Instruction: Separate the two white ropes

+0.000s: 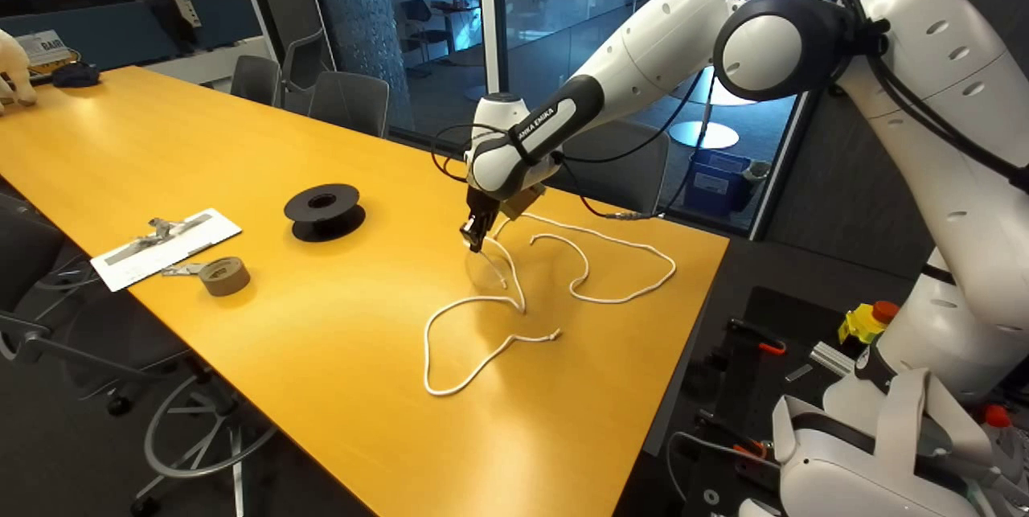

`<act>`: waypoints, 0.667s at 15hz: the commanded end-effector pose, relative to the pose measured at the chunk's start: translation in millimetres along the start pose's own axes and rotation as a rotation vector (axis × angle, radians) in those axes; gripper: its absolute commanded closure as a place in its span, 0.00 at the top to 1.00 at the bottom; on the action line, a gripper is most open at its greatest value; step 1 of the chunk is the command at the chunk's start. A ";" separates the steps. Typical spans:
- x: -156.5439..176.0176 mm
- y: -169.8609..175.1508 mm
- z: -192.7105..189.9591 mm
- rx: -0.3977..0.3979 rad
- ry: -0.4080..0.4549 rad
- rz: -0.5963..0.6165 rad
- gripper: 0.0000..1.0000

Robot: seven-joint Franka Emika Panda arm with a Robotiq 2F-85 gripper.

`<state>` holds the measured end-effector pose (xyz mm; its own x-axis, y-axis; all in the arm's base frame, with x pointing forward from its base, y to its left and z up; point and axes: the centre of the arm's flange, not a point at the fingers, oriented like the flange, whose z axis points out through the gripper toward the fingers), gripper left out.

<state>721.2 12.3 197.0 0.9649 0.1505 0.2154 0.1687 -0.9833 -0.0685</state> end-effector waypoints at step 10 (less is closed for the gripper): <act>33.8 -13.8 43.6 0.036 -0.082 -0.031 0.07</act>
<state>731.1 22.1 171.1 0.9722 0.1749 0.1557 0.1910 -0.9769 -0.0953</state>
